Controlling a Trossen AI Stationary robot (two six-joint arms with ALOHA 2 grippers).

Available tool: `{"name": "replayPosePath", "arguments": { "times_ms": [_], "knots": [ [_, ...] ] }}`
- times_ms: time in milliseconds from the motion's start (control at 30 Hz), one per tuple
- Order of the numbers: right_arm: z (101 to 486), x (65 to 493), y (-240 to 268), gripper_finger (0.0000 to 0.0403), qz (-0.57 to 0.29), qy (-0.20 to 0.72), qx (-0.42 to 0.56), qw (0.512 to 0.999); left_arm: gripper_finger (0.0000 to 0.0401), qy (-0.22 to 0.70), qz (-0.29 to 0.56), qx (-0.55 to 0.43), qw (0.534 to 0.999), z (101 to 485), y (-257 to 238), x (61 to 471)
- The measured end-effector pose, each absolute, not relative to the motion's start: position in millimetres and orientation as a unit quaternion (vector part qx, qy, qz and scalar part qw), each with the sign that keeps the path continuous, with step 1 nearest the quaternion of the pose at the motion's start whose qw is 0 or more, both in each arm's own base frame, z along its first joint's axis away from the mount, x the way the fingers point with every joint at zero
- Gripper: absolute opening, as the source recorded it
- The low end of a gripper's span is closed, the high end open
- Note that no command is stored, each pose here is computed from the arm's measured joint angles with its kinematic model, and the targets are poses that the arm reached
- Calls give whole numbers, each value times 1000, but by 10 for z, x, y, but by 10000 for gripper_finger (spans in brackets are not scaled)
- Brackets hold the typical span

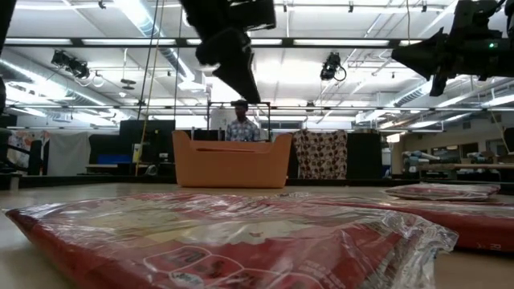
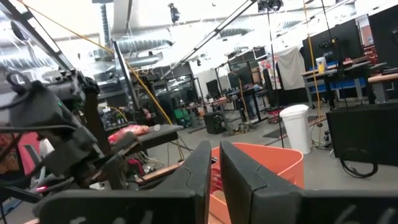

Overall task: Sort popcorn bags into baskets
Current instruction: Put the red popcorn bag into the orange bin

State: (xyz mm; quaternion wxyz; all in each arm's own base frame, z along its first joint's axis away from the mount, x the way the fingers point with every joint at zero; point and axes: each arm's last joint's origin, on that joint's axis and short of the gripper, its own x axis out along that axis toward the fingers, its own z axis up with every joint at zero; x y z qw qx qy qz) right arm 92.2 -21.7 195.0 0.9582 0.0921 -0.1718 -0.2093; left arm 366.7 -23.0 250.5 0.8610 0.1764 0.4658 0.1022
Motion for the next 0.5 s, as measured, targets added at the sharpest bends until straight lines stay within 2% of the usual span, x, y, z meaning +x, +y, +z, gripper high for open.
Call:
{"name": "replayPosePath", "arguments": {
  "times_ms": [400,500],
  "knots": [
    [1968,916,-215,39,-207,-182,93,957,130,332,126,140,924,2559,-155,3189],
    [2020,897,-212,39,-203,-210,93,952,130,308,126,129,934,2562,-181,3068]
  ]
}}
